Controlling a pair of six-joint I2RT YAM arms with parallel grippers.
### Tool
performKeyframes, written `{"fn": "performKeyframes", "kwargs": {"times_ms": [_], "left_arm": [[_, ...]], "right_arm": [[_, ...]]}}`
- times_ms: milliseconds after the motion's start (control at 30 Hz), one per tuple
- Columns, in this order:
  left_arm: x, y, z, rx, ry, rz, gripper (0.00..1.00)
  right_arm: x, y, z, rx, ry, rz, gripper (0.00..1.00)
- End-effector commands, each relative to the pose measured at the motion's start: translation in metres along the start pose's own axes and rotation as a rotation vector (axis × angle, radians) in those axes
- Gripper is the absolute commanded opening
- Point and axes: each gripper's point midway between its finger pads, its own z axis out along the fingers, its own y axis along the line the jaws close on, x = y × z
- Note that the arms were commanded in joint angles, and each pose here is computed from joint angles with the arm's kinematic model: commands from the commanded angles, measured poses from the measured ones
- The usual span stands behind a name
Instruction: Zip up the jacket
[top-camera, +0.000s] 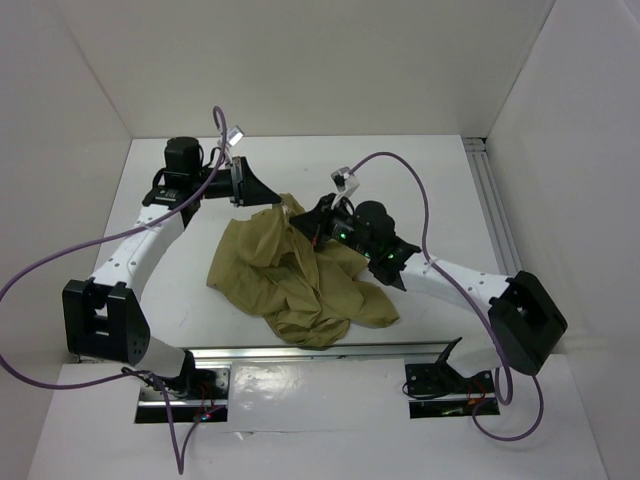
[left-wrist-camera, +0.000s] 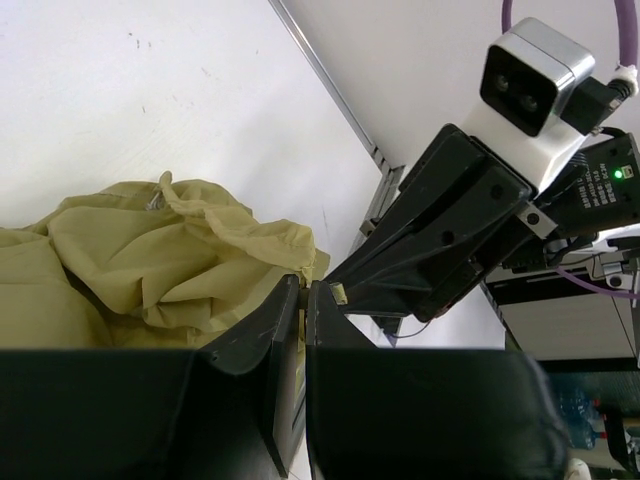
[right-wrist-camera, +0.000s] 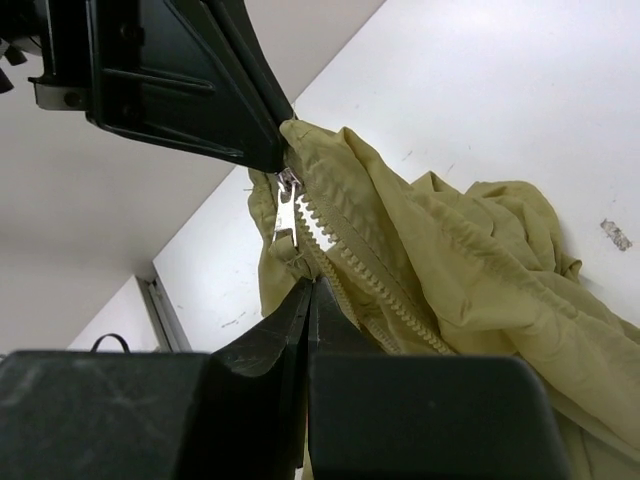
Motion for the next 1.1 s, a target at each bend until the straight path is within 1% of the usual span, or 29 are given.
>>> {"fn": "performKeyframes", "kwargs": {"times_ms": [0, 33, 100, 167, 200, 233, 300, 467, 600, 633, 700, 767, 800, 833, 933, 967, 1000, 1067], "left_arm": [[-0.01, -0.001, -0.003, 0.002, -0.029, 0.013, 0.0], [-0.01, -0.001, -0.003, 0.002, -0.029, 0.013, 0.0], [-0.009, 0.002, -0.001, 0.0, -0.026, -0.004, 0.0], [-0.012, -0.001, -0.002, 0.002, -0.03, 0.005, 0.0], [-0.012, -0.001, -0.002, 0.002, -0.03, 0.005, 0.0], [-0.014, 0.002, -0.004, -0.004, -0.037, 0.003, 0.0], [-0.014, 0.002, -0.004, -0.004, -0.037, 0.003, 0.0], [-0.017, 0.001, -0.004, -0.01, -0.045, 0.011, 0.0], [-0.015, 0.002, -0.004, -0.014, -0.038, -0.005, 0.0], [-0.018, 0.0, -0.005, -0.012, -0.041, 0.012, 0.0], [-0.016, 0.0, -0.005, -0.014, -0.037, 0.003, 0.0], [-0.015, 0.001, -0.005, -0.017, -0.032, 0.003, 0.0], [-0.015, 0.001, -0.005, -0.017, -0.032, 0.003, 0.0], [-0.015, 0.002, -0.005, -0.017, -0.032, 0.012, 0.0], [-0.014, 0.0, -0.005, -0.008, -0.027, 0.012, 0.0], [-0.013, -0.001, -0.005, 0.0, -0.023, 0.012, 0.0], [-0.013, -0.001, -0.005, 0.0, -0.023, 0.012, 0.0], [-0.013, -0.001, -0.005, 0.0, -0.023, 0.012, 0.0]], "right_arm": [[-0.013, 0.007, -0.006, -0.008, -0.042, -0.02, 0.0], [-0.017, 0.009, -0.005, -0.008, -0.042, -0.031, 0.0], [-0.01, 0.006, -0.002, 0.01, 0.007, -0.024, 0.0], [0.012, -0.007, 0.002, 0.063, 0.1, -0.009, 0.0], [0.012, -0.008, 0.005, 0.072, 0.115, -0.007, 0.0], [0.021, -0.01, 0.005, 0.087, 0.142, -0.005, 0.0], [0.022, -0.013, 0.004, 0.105, 0.146, -0.004, 0.0], [0.046, -0.023, -0.001, 0.139, 0.199, 0.019, 0.0], [0.055, -0.026, -0.002, 0.164, 0.221, 0.028, 0.0], [0.06, -0.029, -0.004, 0.17, 0.232, 0.029, 0.0], [0.056, -0.025, -0.006, 0.146, 0.209, 0.027, 0.0], [0.043, -0.016, -0.008, 0.104, 0.159, 0.008, 0.0], [0.032, -0.006, -0.006, 0.066, 0.124, 0.003, 0.14], [0.029, -0.004, -0.007, 0.056, 0.108, 0.001, 0.23], [0.02, -0.002, -0.005, 0.044, 0.071, -0.028, 0.39], [0.008, 0.004, -0.001, 0.03, 0.046, -0.044, 0.45], [0.01, 0.002, 0.002, 0.033, 0.053, -0.057, 0.45], [-0.001, 0.007, 0.008, 0.015, 0.021, -0.071, 0.47]]}}
